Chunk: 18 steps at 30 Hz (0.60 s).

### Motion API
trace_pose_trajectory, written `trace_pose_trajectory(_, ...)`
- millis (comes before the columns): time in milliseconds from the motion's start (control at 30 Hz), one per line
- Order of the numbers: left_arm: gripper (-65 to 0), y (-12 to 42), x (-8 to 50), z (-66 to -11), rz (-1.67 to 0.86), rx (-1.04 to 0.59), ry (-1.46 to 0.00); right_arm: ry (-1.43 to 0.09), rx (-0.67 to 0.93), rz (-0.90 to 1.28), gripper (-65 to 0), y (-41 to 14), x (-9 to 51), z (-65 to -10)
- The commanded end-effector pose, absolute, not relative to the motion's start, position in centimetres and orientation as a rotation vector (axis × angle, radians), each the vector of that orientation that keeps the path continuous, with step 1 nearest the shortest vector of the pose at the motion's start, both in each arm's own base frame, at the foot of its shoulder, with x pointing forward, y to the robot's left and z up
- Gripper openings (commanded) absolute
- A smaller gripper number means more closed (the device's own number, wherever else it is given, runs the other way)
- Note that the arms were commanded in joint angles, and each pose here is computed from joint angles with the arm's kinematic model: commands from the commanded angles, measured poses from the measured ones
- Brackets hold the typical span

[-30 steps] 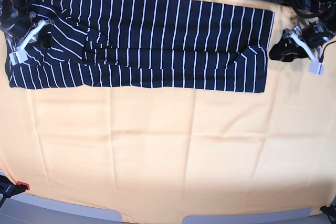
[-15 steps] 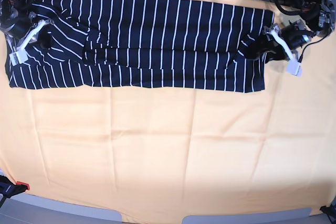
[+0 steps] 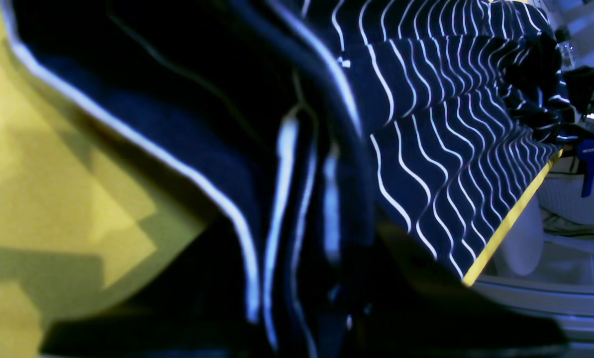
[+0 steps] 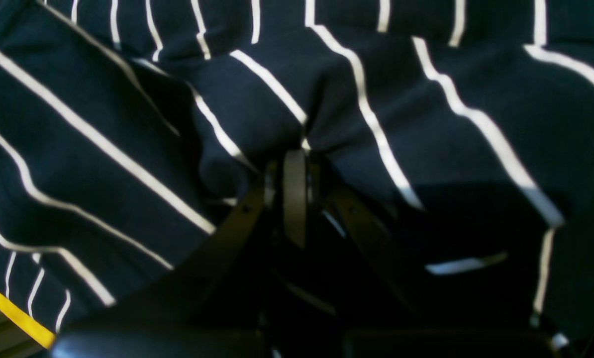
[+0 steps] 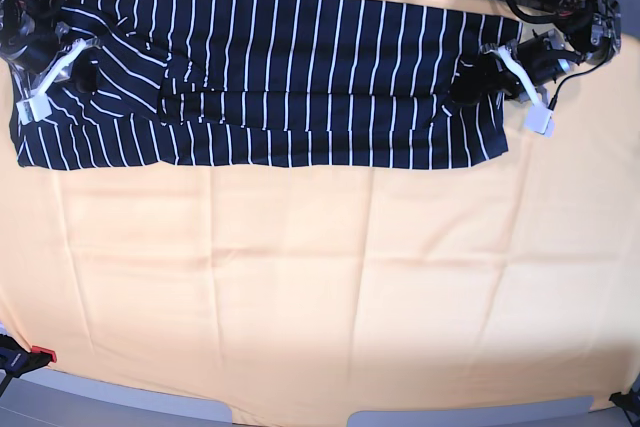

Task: Fold the T-shirt properly
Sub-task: 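Fold the end held by the left gripper toward the right gripper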

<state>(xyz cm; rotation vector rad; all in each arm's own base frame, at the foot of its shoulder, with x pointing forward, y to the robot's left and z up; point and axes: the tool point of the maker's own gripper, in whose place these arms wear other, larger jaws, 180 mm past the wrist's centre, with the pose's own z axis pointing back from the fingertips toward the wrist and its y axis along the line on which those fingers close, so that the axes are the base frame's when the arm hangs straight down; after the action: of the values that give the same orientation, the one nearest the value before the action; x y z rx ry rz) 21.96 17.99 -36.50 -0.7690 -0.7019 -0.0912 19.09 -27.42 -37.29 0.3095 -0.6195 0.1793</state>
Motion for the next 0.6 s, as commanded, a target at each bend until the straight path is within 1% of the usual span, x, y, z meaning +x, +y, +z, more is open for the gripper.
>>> trace_pose_trajectory(0, -65.0, 19.0, 22.5, -36.0, -0.104, -0.733, -0.719, -0.669, 0.314, 0.208, -65.0, -27.2, 20.0, -35.8)
trace_pose_trajectory(167, -65.0, 22.0, 24.4, -34.5, -0.063, -0.658, -0.782, -0.719, 0.305, 0.265, -65.0, -26.2, 20.9, -33.9)
trace_pose_trajectory(300, -65.0, 24.5, 25.4, -33.1, -0.078, -0.588, -0.818, -0.741, 0.298, 0.296, -60.1, -25.7, 21.3, -33.0)
trace_pose_trajectory(567, -65.0, 27.2, 25.8, -31.8, -0.142, -0.496, -0.802, -0.745, 0.296, 0.303, -60.1, -25.6, 21.3, -32.8)
